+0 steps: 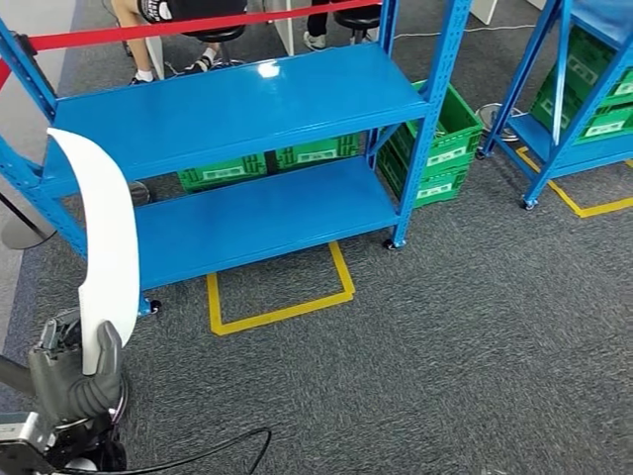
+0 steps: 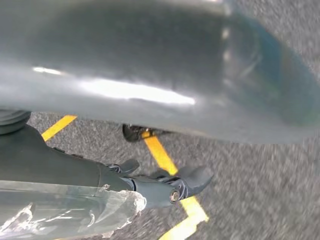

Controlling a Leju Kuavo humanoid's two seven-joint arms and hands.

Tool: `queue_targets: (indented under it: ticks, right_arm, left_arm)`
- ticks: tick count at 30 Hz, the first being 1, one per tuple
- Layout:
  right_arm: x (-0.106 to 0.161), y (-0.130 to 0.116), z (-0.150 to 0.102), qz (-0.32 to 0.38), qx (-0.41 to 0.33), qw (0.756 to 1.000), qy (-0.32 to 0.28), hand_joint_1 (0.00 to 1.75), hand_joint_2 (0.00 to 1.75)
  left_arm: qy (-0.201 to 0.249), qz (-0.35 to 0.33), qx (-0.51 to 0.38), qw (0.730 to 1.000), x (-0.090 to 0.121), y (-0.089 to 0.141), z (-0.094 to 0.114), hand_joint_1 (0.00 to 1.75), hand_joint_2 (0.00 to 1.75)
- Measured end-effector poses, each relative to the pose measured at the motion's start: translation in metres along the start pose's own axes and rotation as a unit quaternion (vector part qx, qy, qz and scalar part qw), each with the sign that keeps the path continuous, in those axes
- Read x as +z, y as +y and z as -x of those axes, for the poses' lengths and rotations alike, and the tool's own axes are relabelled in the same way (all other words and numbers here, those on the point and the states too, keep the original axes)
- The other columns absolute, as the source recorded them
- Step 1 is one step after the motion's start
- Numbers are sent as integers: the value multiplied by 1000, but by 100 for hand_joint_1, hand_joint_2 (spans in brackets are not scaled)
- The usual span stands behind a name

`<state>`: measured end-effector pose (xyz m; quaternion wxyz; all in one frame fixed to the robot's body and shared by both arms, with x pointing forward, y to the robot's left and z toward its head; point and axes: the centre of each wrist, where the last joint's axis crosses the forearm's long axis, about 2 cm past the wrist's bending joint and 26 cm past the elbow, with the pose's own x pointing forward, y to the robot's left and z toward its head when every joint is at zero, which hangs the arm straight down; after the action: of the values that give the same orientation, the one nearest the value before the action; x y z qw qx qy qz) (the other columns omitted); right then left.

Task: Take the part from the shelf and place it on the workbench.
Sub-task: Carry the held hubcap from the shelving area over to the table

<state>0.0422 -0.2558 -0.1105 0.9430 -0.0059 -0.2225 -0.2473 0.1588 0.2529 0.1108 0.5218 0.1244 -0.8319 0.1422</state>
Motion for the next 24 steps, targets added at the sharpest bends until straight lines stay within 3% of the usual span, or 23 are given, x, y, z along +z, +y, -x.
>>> queue_targets:
  ticks: [11,24]
  right_arm:
    - [0,-2,0,6,10,1000,4,0,0]
    - [-1,-7,-1,15,15,1000,-6,0,0]
  left_arm:
    - [13,119,65,991,7,1,4,175,175]
    - [9,147,38,988,8,6,8,175,175]
